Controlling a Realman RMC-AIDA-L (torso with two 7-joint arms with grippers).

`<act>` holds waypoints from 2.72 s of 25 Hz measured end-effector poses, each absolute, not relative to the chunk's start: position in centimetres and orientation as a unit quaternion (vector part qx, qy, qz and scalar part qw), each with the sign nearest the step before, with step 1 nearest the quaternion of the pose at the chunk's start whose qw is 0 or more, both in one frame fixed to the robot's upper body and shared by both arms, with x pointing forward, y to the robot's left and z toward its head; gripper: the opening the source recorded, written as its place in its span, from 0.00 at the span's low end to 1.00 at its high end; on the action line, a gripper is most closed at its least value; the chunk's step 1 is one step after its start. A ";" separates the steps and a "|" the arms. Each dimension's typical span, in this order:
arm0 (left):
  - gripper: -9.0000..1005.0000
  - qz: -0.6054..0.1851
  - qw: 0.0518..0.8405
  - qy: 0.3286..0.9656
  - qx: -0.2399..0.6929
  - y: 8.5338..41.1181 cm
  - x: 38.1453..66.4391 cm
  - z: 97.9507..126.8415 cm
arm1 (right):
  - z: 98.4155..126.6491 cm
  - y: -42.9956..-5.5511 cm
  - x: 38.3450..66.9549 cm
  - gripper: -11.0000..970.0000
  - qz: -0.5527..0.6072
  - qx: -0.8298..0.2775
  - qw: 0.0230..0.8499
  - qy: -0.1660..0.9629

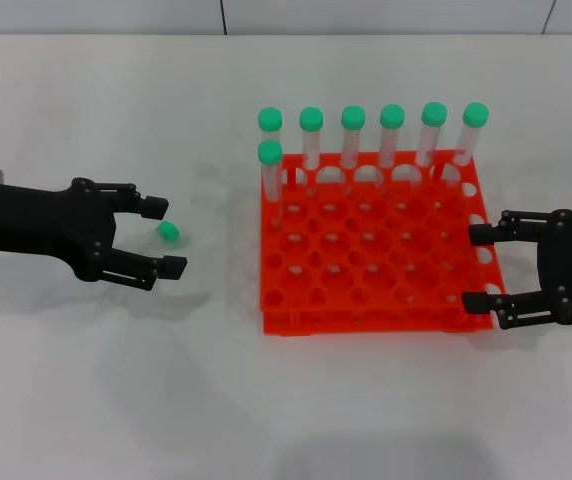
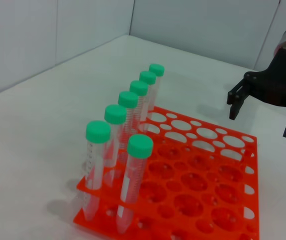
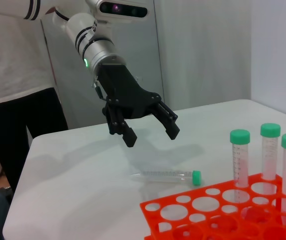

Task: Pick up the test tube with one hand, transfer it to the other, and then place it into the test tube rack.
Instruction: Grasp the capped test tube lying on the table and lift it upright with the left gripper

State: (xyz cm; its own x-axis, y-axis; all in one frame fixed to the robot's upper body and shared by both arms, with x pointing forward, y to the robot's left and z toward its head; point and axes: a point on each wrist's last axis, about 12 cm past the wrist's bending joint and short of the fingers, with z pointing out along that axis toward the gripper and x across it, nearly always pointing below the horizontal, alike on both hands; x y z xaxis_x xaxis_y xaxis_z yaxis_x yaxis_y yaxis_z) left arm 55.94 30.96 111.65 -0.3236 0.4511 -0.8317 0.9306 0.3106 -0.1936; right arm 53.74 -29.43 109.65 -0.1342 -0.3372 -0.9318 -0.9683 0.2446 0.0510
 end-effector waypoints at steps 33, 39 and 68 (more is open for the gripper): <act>0.89 -0.286 0.164 0.895 0.301 30.7 57.1 118.7 | 109.4 -29.3 53.2 0.84 0.354 -0.479 0.476 0.647; 0.89 -0.204 0.106 0.938 0.261 30.7 58.4 118.9 | 109.5 -29.0 53.3 0.84 0.353 -0.484 0.479 0.642; 0.88 -0.089 0.013 0.956 0.278 23.7 59.0 114.1 | 109.1 -28.7 53.4 0.83 0.341 -0.489 0.484 0.640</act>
